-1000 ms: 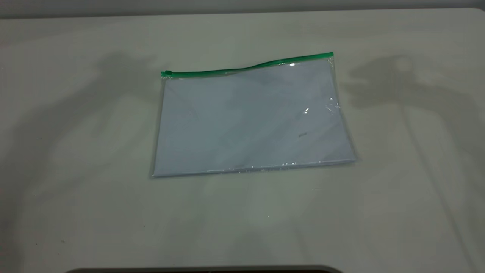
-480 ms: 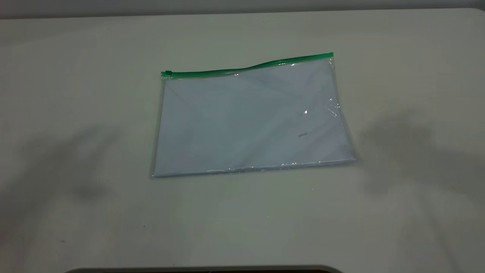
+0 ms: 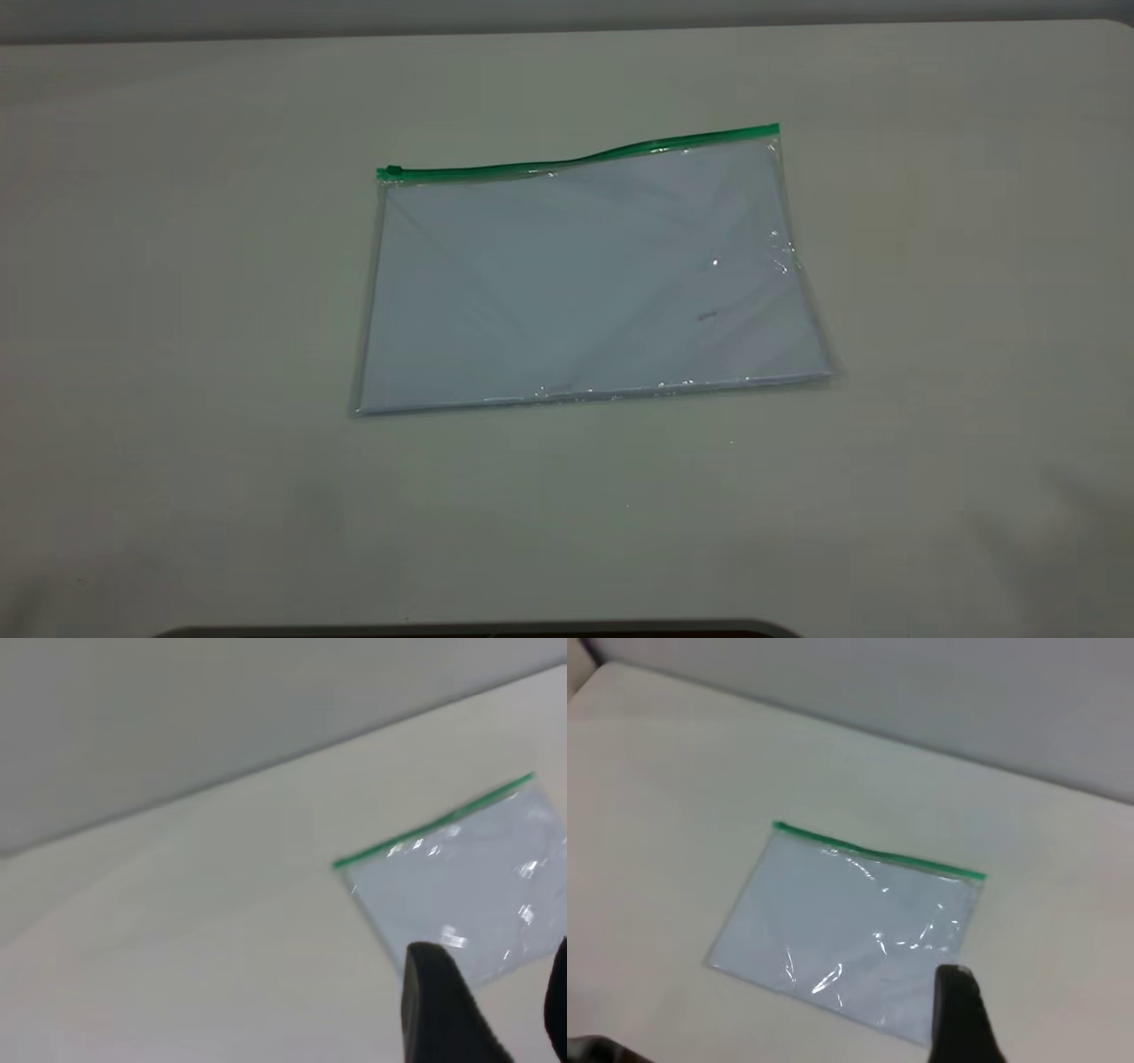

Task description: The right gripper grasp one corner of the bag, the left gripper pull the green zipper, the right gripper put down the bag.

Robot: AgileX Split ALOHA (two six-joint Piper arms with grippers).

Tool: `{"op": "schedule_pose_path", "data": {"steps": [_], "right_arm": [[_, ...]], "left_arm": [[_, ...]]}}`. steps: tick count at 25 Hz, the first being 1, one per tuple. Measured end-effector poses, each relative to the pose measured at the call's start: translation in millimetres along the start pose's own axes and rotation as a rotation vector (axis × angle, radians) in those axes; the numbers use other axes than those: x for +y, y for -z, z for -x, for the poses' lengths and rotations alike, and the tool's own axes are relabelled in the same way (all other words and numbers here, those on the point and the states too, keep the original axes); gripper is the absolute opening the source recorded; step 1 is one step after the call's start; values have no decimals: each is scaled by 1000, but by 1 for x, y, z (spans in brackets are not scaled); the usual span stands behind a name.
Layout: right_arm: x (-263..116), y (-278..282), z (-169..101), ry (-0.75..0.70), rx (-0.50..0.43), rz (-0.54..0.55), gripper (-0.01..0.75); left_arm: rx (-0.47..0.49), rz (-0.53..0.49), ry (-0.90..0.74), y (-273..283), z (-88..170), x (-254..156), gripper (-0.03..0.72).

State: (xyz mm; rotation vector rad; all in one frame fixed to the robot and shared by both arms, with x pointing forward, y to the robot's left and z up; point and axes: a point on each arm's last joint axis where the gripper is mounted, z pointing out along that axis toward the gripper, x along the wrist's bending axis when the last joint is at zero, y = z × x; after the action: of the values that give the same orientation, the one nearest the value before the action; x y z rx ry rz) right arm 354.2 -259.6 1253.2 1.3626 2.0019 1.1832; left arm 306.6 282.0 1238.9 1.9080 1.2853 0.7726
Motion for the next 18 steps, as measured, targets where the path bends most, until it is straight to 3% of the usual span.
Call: {"op": "schedule_pose_path", "data": {"steps": [3,8,13,18], "right_arm": [[-40,17,-10,2,-20,9,510],[-116,9,-13,3,-42,-82,510],[-183,-10,-1,16,-149,-199,507],[-221,-20,6,1,-232,-152,492]], "left_arm": [[39,-25,8,3,4,-39,356],[99,-30,45,6,8,-94,356],[136,-41,72,-3,13,-141,356],[133,-97,106,-27,17,-181,356]]}}
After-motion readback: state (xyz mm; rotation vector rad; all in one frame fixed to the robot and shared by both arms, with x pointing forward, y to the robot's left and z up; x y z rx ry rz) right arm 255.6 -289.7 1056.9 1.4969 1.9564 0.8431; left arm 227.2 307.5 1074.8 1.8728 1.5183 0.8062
